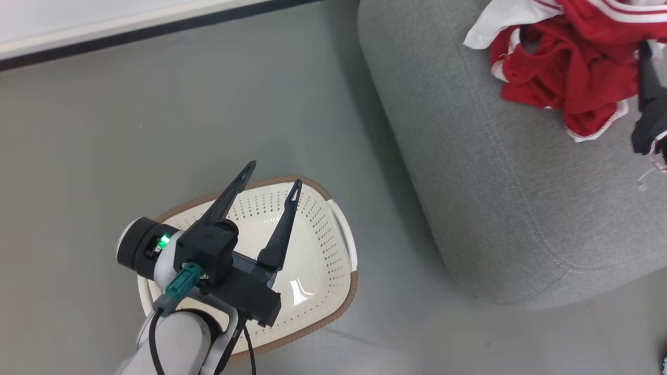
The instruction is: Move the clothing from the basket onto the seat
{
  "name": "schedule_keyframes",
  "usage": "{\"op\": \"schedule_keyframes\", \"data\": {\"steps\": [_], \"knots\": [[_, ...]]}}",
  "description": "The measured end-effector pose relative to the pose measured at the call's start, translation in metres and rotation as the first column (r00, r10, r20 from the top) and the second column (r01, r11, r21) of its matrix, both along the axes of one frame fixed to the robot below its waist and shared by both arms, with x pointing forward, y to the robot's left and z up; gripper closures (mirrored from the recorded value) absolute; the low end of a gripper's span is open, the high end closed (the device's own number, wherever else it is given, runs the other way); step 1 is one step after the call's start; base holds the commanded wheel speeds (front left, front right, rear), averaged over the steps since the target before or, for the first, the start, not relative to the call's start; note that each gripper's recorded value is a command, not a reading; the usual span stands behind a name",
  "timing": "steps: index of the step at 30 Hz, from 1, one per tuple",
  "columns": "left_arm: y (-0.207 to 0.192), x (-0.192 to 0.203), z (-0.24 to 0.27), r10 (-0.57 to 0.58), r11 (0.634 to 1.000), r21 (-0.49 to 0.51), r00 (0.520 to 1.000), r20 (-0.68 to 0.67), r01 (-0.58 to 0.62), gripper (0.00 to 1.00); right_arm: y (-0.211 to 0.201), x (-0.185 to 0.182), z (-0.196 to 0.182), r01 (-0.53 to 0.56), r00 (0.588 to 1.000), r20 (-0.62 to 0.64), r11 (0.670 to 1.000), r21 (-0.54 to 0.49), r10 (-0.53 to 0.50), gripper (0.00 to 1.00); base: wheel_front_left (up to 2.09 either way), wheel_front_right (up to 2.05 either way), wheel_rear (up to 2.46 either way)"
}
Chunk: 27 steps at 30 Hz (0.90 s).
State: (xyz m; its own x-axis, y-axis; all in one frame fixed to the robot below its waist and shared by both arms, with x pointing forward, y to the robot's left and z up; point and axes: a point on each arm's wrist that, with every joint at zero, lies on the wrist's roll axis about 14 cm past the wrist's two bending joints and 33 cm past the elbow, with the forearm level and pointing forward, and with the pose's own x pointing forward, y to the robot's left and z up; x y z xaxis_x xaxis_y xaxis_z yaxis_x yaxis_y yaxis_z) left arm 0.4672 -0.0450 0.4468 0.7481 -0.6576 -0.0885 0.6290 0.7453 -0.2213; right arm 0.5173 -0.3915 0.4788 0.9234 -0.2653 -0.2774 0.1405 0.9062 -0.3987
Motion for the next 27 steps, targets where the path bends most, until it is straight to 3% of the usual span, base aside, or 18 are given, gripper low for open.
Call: {"op": "schedule_keyframes", "data": {"steps": [14,27], "knots": [[-0.002,-0.011,0.026,0.018,1.000,-0.021,0.999,0.042,-0.017,0.00,0.044,-0.019,0.027,-0.111,0.991,0.088,0.992,0.063,0.105,0.00,0.00,0.00,0.00],[0.038,-0.022,0.043,0.170,0.985,-0.030,0.984,0.048,-0.169,0.00,0.110,-0.030,0.058,-0.241,0.952,0.234,0.957,0.160,0.200,0.00,0.00,0.00,0.00]]}}
